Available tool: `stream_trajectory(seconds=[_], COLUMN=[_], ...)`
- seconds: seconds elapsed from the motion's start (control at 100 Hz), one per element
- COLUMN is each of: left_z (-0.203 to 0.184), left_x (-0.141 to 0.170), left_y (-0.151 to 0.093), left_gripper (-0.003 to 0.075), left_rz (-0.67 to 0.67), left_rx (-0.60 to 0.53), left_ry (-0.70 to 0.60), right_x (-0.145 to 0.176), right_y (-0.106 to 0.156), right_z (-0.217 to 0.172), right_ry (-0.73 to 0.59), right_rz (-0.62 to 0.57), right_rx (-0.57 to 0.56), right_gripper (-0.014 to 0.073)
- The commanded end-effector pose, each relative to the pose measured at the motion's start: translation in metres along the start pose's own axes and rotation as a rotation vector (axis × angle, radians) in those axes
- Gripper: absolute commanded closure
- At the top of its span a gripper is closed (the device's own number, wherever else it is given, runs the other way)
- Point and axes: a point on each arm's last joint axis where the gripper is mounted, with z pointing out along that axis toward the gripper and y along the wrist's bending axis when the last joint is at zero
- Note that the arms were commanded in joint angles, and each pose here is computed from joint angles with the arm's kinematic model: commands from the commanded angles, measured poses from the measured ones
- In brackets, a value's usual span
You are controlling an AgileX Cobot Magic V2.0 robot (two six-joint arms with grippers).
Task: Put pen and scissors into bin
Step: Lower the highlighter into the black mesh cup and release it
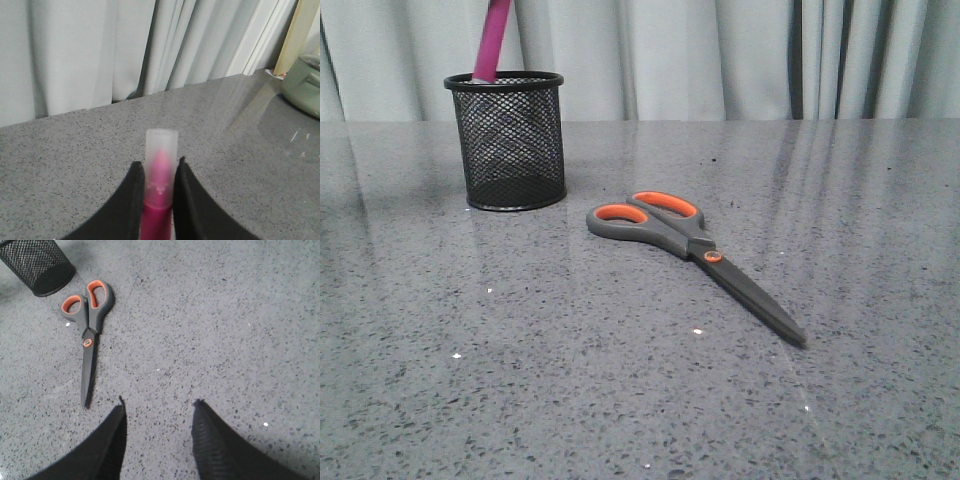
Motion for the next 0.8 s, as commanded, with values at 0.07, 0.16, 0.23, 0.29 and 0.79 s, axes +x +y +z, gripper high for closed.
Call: stream_trajectory(seconds=[0.07,0.16,0.23,0.29,0.79], left_z=[0.002,0.006,0.007,0.008,-0.018], left_x=[-0.02,-0.015,-0.013,-0.011,-0.067], left_y=[-0.014,-0.009,-0.006,-0.004,-0.057], left_gripper=[0.0741,0.0727,0.0668,0.0585,0.0329], left_rz=[0.003,-0.008,-0.013,-0.017,0.096], left_rx=[0.073,0.054,0.035,0.03,0.347], left_ry=[-0.102,-0.089,-0.082,-0.076,-0.227], right_x=[-0.01,-0.009,-0.008,-0.008,-0.009], right_y=[0.003,0.003,0.003,0.003,0.011], right_z=[-0.002,-0.002,-0.002,-0.002,-0.002], right_ry=[-0.041,-0.029,-0.021,-0.014,-0.025], right_rz=[-0.005,0.0,0.001,0.001,0.111], right_rx=[-0.006,-0.012,-0.014,-0.015,-0.102], right_gripper=[0.0319,0.0319,0.0319,0.0319,0.0319])
